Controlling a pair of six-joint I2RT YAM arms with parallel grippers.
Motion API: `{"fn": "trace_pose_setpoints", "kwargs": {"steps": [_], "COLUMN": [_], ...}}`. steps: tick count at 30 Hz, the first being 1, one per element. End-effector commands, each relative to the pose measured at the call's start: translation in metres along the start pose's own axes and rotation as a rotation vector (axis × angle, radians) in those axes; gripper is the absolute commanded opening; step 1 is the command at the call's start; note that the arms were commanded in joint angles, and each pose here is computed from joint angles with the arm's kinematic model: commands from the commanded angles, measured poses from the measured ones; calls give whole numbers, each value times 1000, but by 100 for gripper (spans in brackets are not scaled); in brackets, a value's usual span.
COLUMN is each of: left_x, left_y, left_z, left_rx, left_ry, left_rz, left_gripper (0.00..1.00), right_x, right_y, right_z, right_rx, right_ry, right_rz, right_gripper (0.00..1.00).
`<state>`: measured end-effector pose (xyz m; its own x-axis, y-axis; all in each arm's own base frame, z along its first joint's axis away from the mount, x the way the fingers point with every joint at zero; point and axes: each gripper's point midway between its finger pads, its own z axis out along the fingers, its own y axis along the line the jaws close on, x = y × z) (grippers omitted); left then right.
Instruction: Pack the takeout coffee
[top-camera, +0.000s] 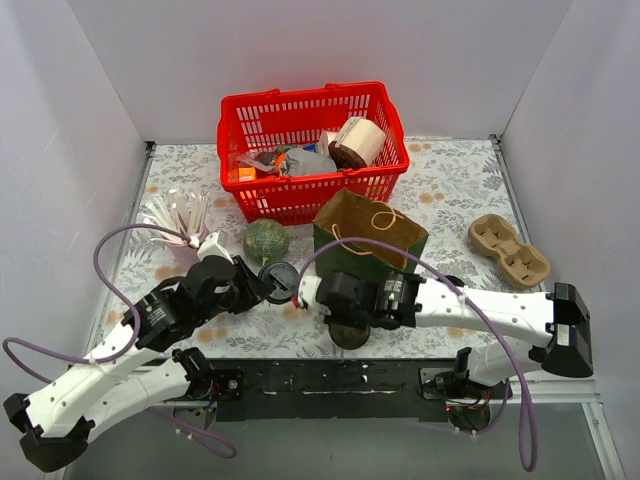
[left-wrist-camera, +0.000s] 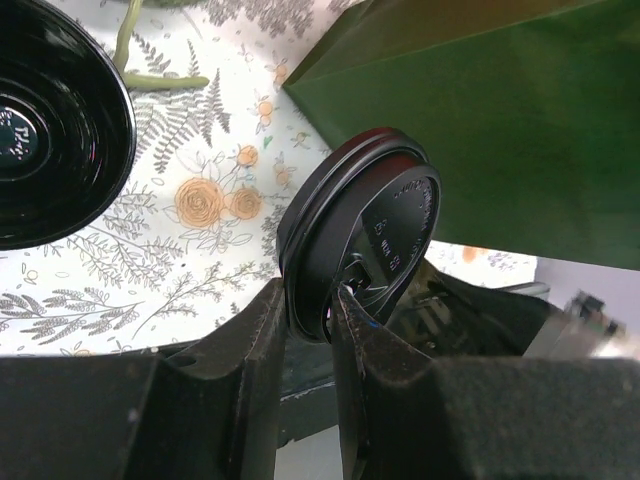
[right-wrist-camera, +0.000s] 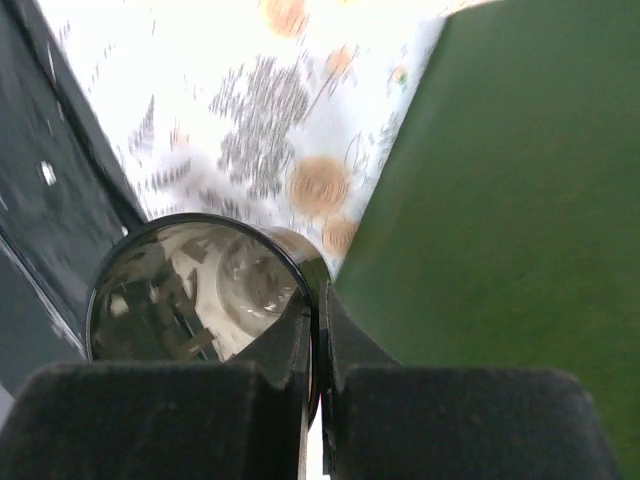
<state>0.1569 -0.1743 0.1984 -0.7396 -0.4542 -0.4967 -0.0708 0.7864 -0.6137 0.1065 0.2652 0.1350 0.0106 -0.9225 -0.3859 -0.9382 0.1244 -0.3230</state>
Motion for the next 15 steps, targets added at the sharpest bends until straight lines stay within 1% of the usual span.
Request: {"fn": "trace_pose_setpoints", "kwargs": {"steps": [1, 2, 3, 5, 8, 11, 13, 14, 15], "left_x": [-27, -32, -35, -44, -51, -51, -46, -43, -36], "left_y": [-7, -5, -2, 0, -3, -7, -11, -14, -17], "left_z": [-26, -30, -33, -47, -60, -67, -66, -65, -62], "left_rx": [60, 55, 52, 62, 109, 154, 173, 189, 203], "left_ry": [-120, -148, -166, -202, -235, -239, -214, -198, -165], "left_rz": [-34, -45, -54, -80, -83, -49, -25, -16, 0], "left_gripper": [0, 0, 0, 0, 0, 0, 0, 0, 0], "right_x": [-61, -63, -70, -71, -82, -101, -102, -108, -107], "right_y": [-20, -20, -25, -26, -30, -39, -39, -44, -43], "right_z": [-3, 6, 11, 25, 36, 44, 53, 58, 61], "right_rx": [-43, -48, -36, -48, -40, -11, 4, 22, 27], "right_ry": [-181, -169, -187, -161, -176, -249, -271, -303, -298], "right_rz": [376, 431, 469, 526, 619, 698, 738, 755, 766], "right_gripper": [1, 1, 1, 1, 1, 1, 1, 1, 1]}}
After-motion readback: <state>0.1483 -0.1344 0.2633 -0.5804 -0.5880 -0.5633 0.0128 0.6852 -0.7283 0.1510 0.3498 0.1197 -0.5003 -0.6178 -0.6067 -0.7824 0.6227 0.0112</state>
